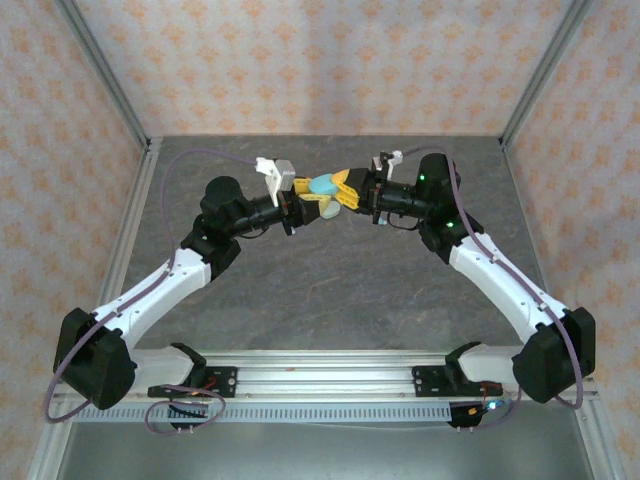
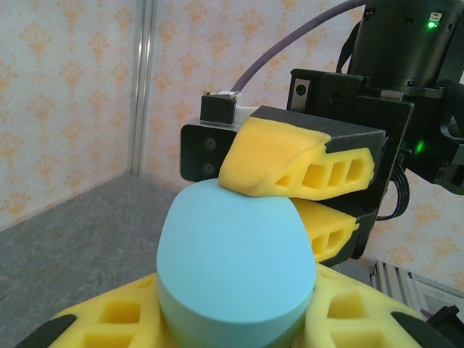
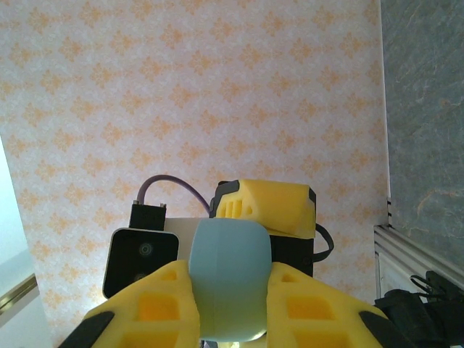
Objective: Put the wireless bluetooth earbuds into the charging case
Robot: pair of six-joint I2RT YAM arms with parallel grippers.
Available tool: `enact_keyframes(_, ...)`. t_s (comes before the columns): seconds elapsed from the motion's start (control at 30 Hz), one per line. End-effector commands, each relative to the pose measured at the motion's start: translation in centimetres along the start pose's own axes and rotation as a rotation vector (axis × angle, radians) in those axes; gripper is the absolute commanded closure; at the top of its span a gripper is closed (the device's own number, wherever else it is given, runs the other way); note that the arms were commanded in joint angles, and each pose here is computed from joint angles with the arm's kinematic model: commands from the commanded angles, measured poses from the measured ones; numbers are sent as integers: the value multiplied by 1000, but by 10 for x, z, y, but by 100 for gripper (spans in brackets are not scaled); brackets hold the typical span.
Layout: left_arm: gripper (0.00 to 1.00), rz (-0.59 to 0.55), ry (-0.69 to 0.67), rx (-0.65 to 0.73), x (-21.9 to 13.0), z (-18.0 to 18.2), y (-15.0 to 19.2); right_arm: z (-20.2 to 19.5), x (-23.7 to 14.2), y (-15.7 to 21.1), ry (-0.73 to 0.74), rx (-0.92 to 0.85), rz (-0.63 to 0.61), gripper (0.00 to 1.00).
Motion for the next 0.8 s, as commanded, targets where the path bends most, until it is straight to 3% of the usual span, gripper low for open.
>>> enact_keyframes(0.0,79,-75,18,42,-4,-4,-33,0,-4,7,9,-42,26,75)
enact_keyframes(0.13,83,-62,27,36,-4,-5,-32,2,-5,8,30,-91,21,51)
enact_keyframes(0.23,83,-45,35,32,-5,-7,-31,10,-13,6,26,-140,0,41)
enact_keyframes(0.37,84,-8,59,24,-8,-12,-29,38,-36,3,-63,-271,-56,35)
enact_keyframes(0.43,84,17,85,23,-10,-17,-29,53,-52,15,-78,-422,-87,32)
enact_keyframes(0.6,86,59,133,29,-17,-28,-31,51,-72,27,134,-769,-189,24)
enact_keyframes(0.77,86,76,159,35,-22,-35,-32,44,-67,42,221,-967,-116,24)
Point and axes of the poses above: each hand's point on the last joint's axis, 136 mm out from that joint toward the fingers, its own x axis out along the fingers, its own z axis along the line the jaws close on, y = z × x, the point moved 5 cm from there along -x, back along the fingers, and after that the axes turned 12 degrees about x, right-handed, at the moved point
